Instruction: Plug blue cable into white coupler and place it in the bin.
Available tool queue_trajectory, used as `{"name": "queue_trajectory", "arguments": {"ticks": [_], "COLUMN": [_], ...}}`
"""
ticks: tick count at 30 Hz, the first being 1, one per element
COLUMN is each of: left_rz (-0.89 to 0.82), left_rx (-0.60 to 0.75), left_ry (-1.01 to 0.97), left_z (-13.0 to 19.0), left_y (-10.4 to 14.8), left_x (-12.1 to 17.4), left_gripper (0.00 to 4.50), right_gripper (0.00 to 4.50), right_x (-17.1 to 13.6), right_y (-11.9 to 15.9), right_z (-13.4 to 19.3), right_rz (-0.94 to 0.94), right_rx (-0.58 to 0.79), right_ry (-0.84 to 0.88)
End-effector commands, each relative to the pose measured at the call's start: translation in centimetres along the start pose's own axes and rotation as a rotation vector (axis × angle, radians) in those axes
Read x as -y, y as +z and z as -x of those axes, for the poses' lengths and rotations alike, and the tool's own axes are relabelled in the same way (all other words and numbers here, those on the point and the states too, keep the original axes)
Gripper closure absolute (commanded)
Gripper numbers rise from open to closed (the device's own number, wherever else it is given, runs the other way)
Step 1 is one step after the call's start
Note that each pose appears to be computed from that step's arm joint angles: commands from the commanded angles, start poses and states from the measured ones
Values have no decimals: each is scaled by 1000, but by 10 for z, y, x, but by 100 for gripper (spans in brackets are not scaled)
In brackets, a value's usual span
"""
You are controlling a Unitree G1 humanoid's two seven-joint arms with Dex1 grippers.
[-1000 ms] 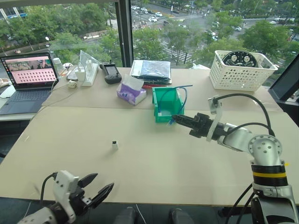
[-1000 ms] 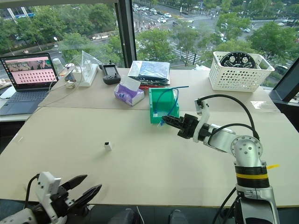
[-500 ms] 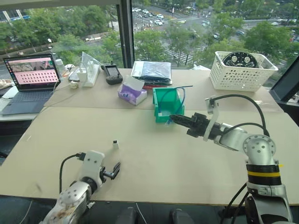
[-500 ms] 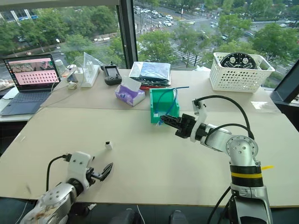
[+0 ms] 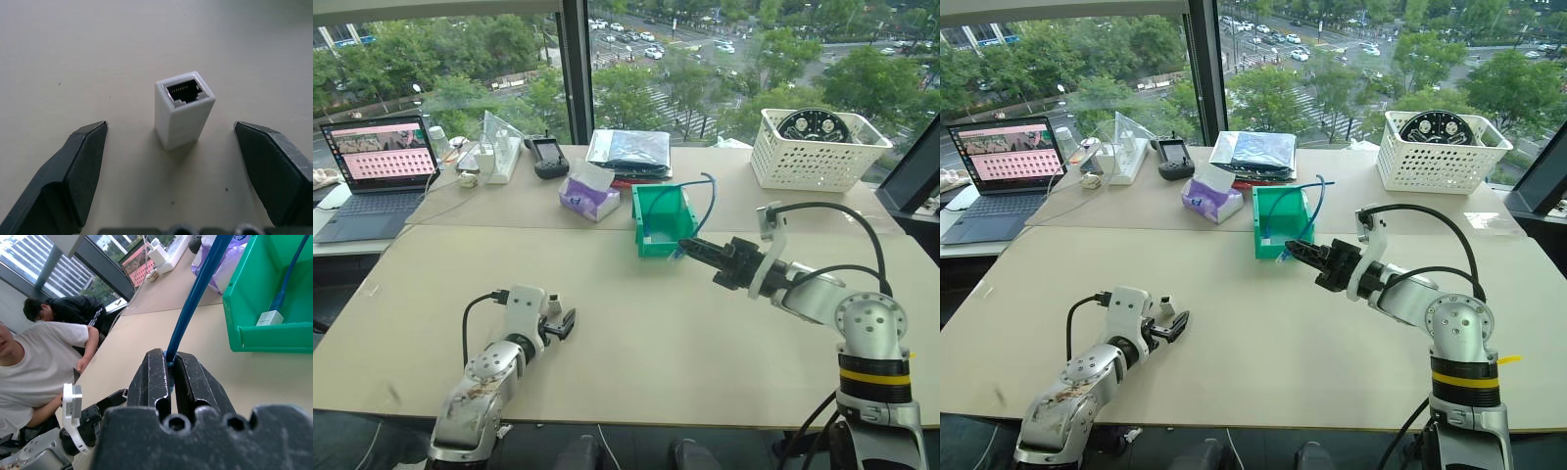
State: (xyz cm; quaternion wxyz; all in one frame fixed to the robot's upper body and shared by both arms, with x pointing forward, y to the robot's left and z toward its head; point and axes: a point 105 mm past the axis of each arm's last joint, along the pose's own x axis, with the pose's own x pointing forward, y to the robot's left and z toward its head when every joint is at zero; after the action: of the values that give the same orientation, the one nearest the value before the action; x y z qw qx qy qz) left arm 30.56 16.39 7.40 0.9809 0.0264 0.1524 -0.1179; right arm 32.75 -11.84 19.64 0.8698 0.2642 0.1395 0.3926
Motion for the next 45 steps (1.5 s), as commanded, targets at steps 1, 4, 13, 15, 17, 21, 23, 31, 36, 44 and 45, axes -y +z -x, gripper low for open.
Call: {"name": "queue_trajectory", "arguments": {"ticks": [1, 4, 13, 15, 17, 21, 23, 31, 36, 44, 45], "left_rz": [50, 50, -18, -67, -158, -337, -376, -573, -596, -646, -652], "left_rx": [-83, -79, -55, -55, 8, 24, 3, 60, 53, -111, -121], "left_ry": [-24, -12, -55, -109, -295, -680, -772, -1000, -1035, -1053, -1052], "left_z": [-6, -8, 2, 3, 8, 23, 16, -35, -64, -79, -79], "left_y": [-19, -19, -17, -17, -7, 0, 11, 49, 55, 48, 48], "left_x": [8, 9, 6, 5, 10, 9, 1, 50, 111, 148, 149], "left_gripper": [3, 29, 303, 369, 385, 384, 384, 384, 384, 384, 384], "right_gripper": [450, 450, 450, 450, 450, 450, 450, 450, 450, 450, 450], "right_x": [-9, -9, -9, -9, -9, -9, -9, -9, -6, 4, 7], "right_y": [12, 15, 16, 16, 15, 17, 17, 9, -1, -27, -29], "right_z": [2, 1, 1, 1, 0, 3, 6, 9, 9, 4, 5], "right_rz": [34, 38, 37, 36, 37, 44, 46, 54, 45, 65, 77], "right_rx": [31, 32, 31, 32, 31, 41, 49, 97, 146, 186, 187], "right_ry": [27, 27, 27, 27, 28, 19, 8, -56, -133, -316, -337]}}
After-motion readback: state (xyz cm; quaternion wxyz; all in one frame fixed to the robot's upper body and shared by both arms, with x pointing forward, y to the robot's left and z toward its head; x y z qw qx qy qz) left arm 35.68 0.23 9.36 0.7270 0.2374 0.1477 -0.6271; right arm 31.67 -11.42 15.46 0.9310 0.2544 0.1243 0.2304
